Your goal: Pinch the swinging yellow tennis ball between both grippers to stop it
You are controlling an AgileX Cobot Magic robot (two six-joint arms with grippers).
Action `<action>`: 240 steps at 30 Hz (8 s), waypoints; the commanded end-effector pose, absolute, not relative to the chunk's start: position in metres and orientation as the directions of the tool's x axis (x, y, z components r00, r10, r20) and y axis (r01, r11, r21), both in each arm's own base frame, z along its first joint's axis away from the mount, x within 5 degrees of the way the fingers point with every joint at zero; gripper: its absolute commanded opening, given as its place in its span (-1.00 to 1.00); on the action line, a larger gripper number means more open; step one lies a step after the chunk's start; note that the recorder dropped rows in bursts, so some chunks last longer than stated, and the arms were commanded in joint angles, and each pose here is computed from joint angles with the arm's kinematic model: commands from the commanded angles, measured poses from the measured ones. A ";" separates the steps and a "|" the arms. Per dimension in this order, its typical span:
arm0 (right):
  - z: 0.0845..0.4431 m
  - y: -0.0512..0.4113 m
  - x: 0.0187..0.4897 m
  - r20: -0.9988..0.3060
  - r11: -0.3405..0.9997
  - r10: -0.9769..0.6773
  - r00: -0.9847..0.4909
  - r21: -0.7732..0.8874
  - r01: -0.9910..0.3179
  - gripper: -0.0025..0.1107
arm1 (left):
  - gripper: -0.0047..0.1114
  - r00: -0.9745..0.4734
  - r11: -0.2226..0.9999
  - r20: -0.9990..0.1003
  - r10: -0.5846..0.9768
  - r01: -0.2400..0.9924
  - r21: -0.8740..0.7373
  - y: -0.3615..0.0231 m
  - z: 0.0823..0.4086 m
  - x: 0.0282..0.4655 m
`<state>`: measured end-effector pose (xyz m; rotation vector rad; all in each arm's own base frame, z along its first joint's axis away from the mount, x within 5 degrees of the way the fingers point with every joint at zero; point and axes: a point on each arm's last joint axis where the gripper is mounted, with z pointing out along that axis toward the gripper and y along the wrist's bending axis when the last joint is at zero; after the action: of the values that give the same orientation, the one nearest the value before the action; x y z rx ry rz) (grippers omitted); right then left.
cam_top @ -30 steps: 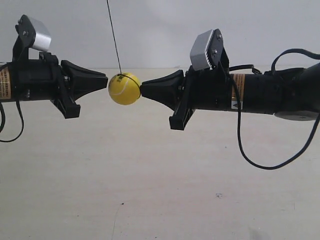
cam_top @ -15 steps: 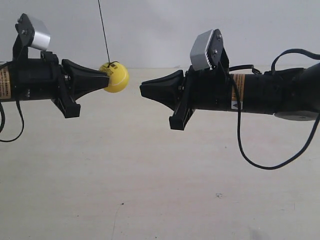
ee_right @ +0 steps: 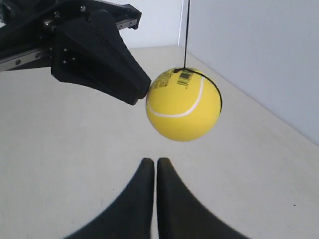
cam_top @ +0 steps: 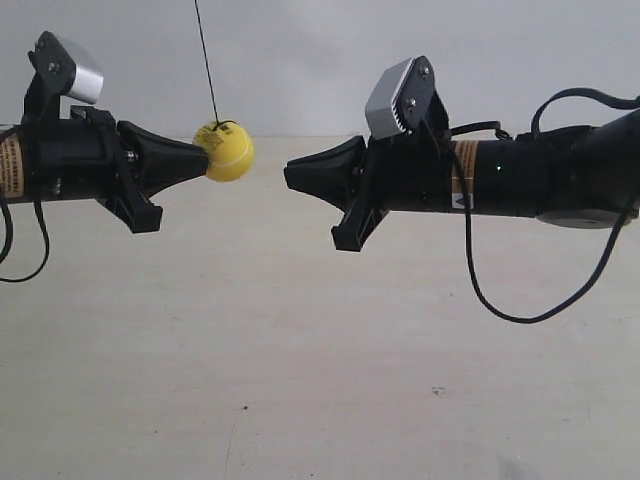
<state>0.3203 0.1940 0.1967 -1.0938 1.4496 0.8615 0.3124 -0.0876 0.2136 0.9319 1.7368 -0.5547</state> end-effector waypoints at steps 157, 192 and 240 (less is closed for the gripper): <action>0.198 0.186 0.328 -0.985 0.283 -0.172 -0.015 -0.035 -0.958 -0.96 | -0.84 -0.214 0.643 -0.906 0.364 0.762 0.078 -0.047 0.222 0.309; 0.334 0.054 0.100 -0.887 0.824 -0.168 0.430 -0.365 -0.432 -0.96 | -0.84 0.445 0.987 -0.895 0.037 0.123 0.103 -0.019 0.295 0.052; 0.291 0.009 0.060 -0.985 0.987 -0.051 0.167 -0.075 -0.140 -0.96 | -0.84 0.394 0.980 -0.915 -0.084 0.198 -0.005 -0.020 0.285 0.055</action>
<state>0.0702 0.0168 0.3061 -0.1724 1.3271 0.1570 0.0549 -0.0200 0.2853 0.1227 1.1510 -0.1643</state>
